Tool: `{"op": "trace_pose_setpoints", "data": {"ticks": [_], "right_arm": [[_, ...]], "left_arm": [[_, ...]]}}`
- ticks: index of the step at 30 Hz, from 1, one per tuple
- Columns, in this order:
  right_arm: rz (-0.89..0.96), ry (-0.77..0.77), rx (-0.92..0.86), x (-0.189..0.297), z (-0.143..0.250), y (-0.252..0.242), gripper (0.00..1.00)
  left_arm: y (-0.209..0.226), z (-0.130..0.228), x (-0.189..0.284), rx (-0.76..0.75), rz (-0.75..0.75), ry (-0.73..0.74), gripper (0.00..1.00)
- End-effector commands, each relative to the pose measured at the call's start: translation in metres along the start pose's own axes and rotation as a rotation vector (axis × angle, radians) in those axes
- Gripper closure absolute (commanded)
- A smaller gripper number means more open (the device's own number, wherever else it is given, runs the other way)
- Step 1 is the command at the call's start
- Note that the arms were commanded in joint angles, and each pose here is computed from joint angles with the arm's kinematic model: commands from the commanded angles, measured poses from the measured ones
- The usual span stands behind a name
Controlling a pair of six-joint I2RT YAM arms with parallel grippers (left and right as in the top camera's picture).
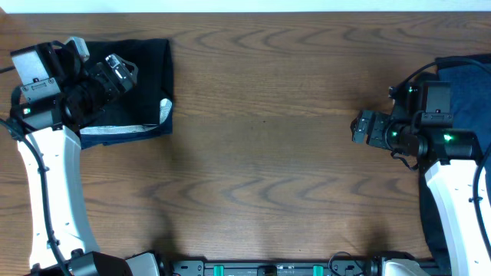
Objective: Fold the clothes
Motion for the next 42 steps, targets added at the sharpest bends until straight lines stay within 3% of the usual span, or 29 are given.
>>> {"op": "trace_pose_setpoints", "data": {"ticks": [1, 14, 18, 28, 34, 42], "right_arm": [[0.003, -0.005, 0.01, 0.001, -0.001, -0.001, 0.01], [-0.011, -0.029, 0.015, 0.009, 0.0, 0.0, 0.01], [-0.051, -0.166, 0.039, 0.041, 0.0, 0.004, 0.01], [-0.44, -0.727, 0.168, 0.128, 0.036, 0.014, 0.01], [-0.544, -0.926, 0.179, 0.11, 0.065, -0.009, 0.01], [-0.582, -0.967, 0.175, 0.067, 0.079, -0.022, 0.01]], "left_arm": [[0.001, -0.002, 0.0, -0.004, -0.012, -0.003, 0.02], [0.001, -0.002, 0.0, -0.004, -0.012, -0.003, 0.02], [0.001, -0.002, 0.0, -0.004, -0.012, -0.003, 0.02], [0.001, -0.002, 0.0, -0.004, -0.012, -0.003, 0.02], [0.001, -0.002, 0.0, -0.004, -0.012, -0.003, 0.02], [0.001, -0.002, 0.0, -0.004, -0.012, -0.003, 0.02]]}}
Point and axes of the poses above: each gripper's point midway between its finger pads, its own x axis back along the fingers, its own y axis along the line the jaws close on, z = x × y, the point moved 6 cm from there along x, back along the fingers, and after that the axes turned 15 degrees about -x, right-handed, at the moved point
